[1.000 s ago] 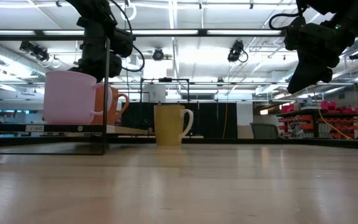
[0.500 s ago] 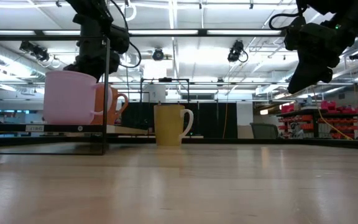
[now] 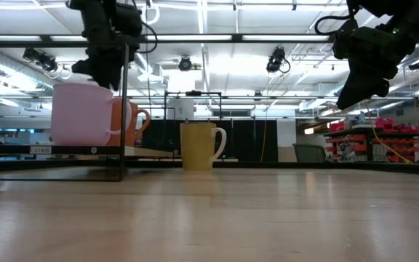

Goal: Stack small to large cups/mugs on shelf
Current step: Put the yellow mug on the shelf

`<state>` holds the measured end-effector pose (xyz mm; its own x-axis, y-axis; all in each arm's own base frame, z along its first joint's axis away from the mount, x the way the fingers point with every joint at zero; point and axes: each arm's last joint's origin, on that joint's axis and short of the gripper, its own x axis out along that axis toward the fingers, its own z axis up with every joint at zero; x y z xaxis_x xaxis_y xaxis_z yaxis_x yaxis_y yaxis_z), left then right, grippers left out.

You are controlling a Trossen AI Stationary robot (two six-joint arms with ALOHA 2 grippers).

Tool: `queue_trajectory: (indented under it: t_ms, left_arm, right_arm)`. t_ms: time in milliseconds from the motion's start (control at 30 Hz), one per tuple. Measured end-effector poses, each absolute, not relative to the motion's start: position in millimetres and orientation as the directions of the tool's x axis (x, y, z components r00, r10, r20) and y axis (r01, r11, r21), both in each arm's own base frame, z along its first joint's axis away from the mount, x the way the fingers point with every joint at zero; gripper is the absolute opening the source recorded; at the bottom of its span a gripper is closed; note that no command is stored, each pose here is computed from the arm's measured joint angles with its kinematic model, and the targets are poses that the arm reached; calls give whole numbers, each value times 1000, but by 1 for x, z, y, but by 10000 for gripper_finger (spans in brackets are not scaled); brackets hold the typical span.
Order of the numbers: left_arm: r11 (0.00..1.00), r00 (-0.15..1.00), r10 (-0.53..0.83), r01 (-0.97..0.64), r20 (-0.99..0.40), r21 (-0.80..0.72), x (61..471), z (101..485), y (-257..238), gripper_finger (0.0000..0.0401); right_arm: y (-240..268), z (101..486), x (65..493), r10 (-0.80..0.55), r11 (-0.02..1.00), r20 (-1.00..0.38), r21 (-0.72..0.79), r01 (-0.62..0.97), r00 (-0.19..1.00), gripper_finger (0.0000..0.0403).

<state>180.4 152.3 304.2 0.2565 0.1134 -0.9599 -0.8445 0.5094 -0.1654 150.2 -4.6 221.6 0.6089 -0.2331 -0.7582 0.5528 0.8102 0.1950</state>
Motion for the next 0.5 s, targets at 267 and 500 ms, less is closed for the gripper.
queue_trajectory:
  t_ms: [267, 500]
  left_arm:
    - [554, 533, 280, -769, -798, -319, 197, 332, 162, 126]
    - [626, 748, 428, -650, -507, -431, 216, 363, 179, 115]
  right_arm:
    - [-5, 222, 151, -233, 810, -754, 199, 552, 614, 77]
    - [-5, 222, 151, -233, 810, -754, 198, 551, 614, 77]
